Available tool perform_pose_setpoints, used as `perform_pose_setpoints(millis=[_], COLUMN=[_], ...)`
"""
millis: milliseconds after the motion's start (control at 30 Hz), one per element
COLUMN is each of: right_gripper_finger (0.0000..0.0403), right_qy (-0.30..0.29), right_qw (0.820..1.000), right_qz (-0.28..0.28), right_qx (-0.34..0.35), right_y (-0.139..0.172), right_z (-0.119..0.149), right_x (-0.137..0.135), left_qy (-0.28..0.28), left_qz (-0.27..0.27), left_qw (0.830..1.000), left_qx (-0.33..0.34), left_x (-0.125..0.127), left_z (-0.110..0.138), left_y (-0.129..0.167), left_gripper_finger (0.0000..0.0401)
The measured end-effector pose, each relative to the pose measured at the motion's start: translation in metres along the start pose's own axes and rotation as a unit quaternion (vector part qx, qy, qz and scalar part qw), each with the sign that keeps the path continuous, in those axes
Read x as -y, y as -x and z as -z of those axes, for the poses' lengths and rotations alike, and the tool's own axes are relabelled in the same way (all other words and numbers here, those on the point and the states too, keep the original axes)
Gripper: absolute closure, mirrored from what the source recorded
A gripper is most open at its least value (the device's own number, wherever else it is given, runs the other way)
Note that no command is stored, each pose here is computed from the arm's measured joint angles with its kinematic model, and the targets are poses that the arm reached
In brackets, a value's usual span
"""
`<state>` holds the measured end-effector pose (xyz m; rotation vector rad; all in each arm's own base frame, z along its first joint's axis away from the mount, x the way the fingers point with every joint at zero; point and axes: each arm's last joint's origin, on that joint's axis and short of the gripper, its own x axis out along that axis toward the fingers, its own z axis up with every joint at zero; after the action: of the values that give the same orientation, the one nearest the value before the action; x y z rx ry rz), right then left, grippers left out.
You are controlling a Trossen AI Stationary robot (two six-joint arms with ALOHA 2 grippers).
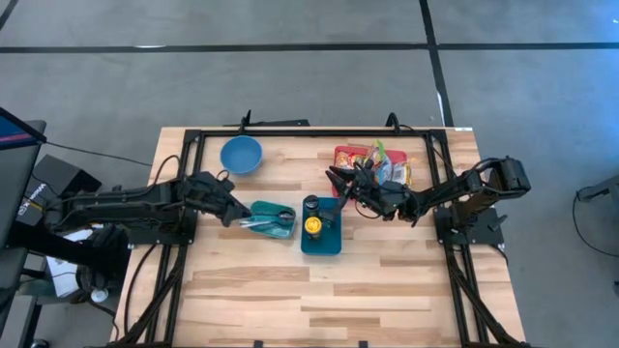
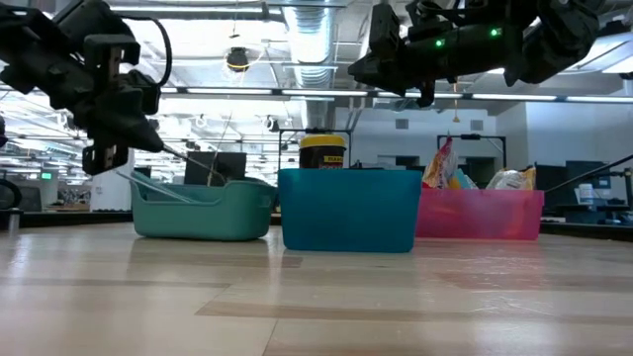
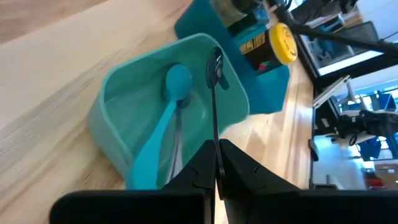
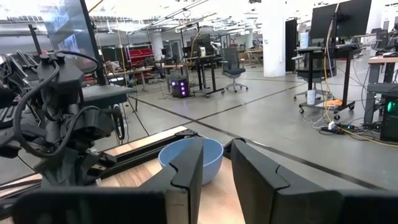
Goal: Pick & Place Food Item
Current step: Put the black spoon into the green bin
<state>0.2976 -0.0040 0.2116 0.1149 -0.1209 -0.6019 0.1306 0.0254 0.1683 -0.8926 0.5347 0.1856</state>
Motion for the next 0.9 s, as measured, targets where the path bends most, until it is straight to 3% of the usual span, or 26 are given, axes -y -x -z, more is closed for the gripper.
perform_pose_setpoints(millis=[400, 900], right_gripper_finger=[0.0323, 0.0324], right_qy=[0.000, -0.002], right_qw=[1.000, 1.000], right_qz=[0.000, 0.000], right_qx=[0.000, 0.000], right_y=[0.0000, -0.0001], right_z=[0.0000, -0.0001], right_x=[0.0000, 0.0002], left_qy=[0.042, 0.058], left_qz=[-0.033, -0.028], left_qw=[0.998, 0.997], left_qx=[-0.033, -0.033], left_x=[-0.0064, -0.0057], left_z=[0.0082, 0.0079], left_y=[0.0037, 0.0036], left_gripper_finger=[0.0399, 0.0395])
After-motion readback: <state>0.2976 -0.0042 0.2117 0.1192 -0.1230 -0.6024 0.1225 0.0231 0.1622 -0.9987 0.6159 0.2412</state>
